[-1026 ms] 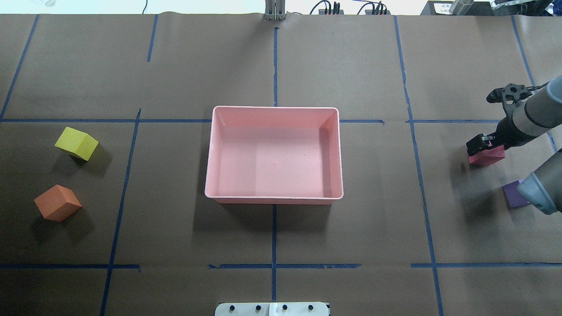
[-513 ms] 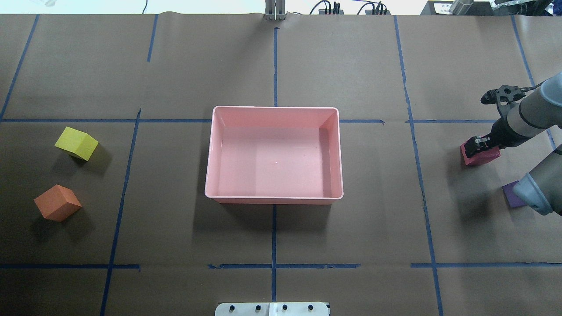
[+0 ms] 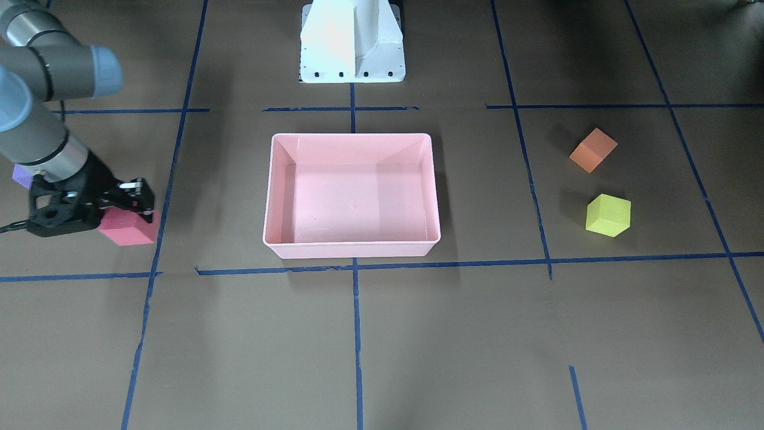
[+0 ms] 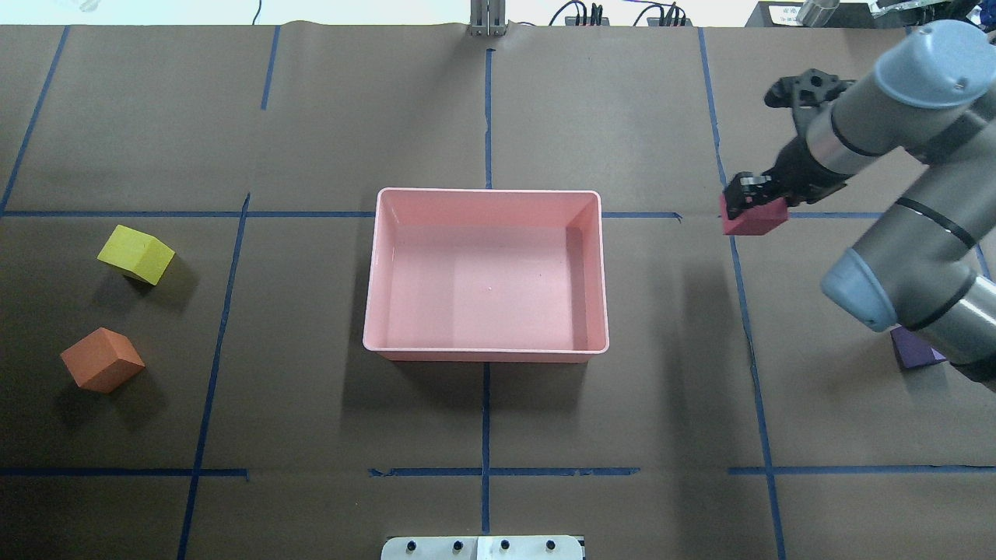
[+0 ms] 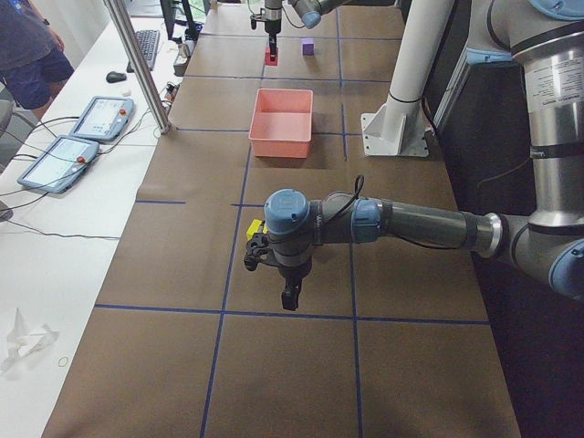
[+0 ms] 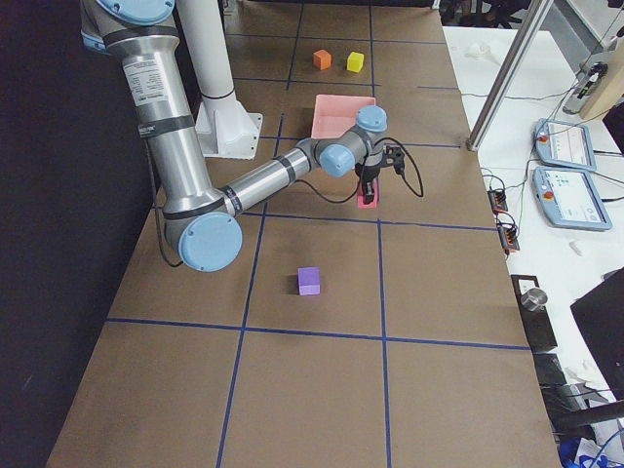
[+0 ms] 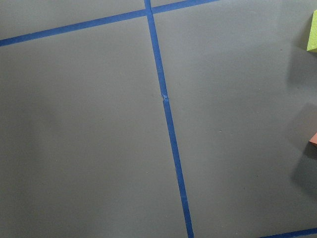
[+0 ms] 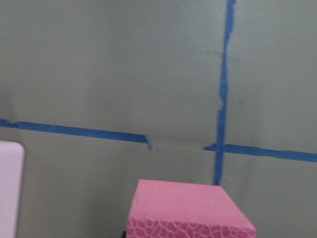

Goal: Place blocks into pink bin with both arms
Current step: 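Carry the pink cube into the pink bin and release it, then grasp the yellow cube with the left gripper while the right gripper withdraws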

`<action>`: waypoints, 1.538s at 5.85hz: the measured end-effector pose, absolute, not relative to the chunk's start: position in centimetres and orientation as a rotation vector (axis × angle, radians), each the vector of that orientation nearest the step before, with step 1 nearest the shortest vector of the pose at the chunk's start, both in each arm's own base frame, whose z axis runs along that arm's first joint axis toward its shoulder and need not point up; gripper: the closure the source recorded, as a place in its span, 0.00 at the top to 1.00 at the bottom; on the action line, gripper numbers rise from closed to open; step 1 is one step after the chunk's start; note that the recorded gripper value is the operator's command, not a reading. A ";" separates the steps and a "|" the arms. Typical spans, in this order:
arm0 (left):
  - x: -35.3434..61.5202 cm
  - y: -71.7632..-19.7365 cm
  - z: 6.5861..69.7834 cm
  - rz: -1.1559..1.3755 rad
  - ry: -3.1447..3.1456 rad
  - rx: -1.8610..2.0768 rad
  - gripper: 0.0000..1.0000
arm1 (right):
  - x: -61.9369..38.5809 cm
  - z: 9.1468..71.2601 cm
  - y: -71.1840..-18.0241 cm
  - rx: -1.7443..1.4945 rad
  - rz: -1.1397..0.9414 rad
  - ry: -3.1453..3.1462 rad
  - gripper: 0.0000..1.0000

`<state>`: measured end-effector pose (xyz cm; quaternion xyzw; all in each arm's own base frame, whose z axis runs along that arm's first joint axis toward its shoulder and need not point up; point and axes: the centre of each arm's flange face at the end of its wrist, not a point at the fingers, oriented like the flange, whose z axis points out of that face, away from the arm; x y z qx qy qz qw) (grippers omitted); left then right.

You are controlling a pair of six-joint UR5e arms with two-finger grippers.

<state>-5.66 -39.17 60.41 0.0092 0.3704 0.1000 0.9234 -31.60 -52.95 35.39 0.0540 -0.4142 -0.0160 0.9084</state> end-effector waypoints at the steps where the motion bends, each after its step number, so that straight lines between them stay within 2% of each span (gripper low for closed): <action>1: -5.7 -39.2 60.0 0.209 0.759 0.027 1.00 | -36.2 28.9 -52.0 0.079 0.024 -0.903 0.47; 2: -5.6 -39.2 59.5 0.214 0.757 0.036 1.00 | -41.0 23.2 -50.1 0.052 0.083 -0.920 0.70; 3: -5.5 -39.5 58.8 0.223 0.756 0.052 1.00 | -46.0 18.4 -47.5 0.041 0.136 -0.912 0.99; 5: -5.1 -41.8 55.7 0.266 0.748 0.150 1.00 | -50.9 14.7 -44.1 0.050 0.187 -0.895 1.00; 6: -4.3 -43.1 54.7 0.297 0.751 0.187 1.00 | -50.8 14.5 -44.1 0.058 0.167 -0.874 1.00; 9: 3.9 -47.0 54.8 0.342 0.832 0.196 1.00 | -43.4 17.4 -50.0 0.071 0.051 -0.849 1.00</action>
